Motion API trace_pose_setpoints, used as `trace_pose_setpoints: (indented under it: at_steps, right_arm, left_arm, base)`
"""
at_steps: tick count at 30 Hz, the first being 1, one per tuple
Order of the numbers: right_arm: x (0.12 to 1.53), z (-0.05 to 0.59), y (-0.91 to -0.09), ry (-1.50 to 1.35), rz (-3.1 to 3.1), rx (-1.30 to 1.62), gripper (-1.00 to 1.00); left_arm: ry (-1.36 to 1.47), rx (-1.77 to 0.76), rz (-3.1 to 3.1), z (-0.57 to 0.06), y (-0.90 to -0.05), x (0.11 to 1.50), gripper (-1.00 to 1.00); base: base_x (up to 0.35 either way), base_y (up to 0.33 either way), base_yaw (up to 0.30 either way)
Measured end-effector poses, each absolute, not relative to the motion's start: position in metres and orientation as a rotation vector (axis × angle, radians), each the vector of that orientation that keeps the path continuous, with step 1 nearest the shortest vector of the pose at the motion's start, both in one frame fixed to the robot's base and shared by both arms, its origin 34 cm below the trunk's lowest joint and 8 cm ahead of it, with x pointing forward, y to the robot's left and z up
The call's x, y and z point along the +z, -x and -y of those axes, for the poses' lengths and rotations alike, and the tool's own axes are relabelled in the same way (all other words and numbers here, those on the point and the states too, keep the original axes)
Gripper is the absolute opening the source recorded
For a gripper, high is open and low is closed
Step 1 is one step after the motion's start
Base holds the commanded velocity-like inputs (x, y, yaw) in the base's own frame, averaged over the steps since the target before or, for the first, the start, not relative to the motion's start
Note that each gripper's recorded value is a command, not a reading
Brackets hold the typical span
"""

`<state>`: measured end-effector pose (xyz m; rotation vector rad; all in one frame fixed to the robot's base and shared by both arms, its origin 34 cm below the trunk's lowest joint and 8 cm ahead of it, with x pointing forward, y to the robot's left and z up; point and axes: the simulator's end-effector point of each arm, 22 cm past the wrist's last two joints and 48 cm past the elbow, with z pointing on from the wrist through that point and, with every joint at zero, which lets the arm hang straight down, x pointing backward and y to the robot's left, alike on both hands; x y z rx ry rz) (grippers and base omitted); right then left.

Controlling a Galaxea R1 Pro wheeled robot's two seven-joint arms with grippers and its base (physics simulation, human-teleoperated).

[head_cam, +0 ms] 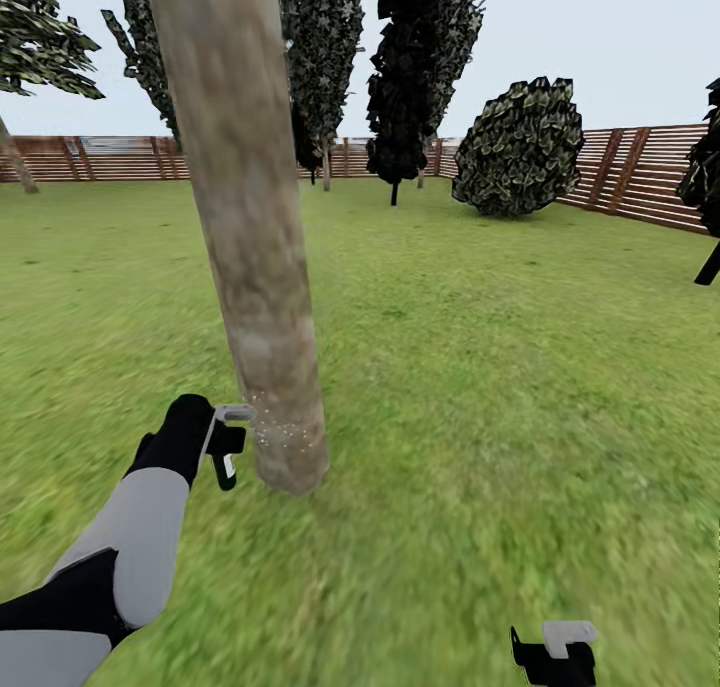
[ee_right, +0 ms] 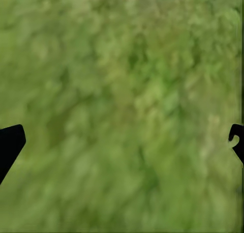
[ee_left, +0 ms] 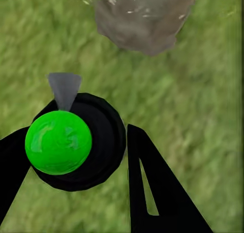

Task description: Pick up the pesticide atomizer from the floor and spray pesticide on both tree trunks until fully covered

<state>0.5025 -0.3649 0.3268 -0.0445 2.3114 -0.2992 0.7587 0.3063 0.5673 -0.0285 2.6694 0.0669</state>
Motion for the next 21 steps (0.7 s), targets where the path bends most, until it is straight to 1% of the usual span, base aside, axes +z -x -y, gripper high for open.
trace_pose_setpoints:
  at_steps: [8,16,19,21]
  right_arm:
    - [0.327,0.364,-0.503,0.045,-2.312,-0.298,1.00]
    - [0.327,0.363,-0.503,0.048,-2.311,-0.295,1.00]
    - [0.322,0.338,-0.503,0.120,-2.329,-0.141,1.00]
    - [0.321,0.334,-0.502,0.131,-2.332,-0.113,1.00]
  left_arm:
    - [-0.014,0.094,-2.675,-0.304,-0.757,0.565,-1.00]
    - [-0.011,0.103,-2.678,-0.309,-0.755,0.564,-1.00]
    - [-0.006,0.109,-2.680,-0.313,-0.754,0.563,-1.00]
    - [-0.003,0.110,-2.679,-0.314,-0.754,0.562,-1.00]
  base:
    - [-0.066,-0.275,0.000]
    - [-0.005,-0.276,0.000]
    - [0.000,-0.277,0.015]
    - [0.008,-0.277,0.170]
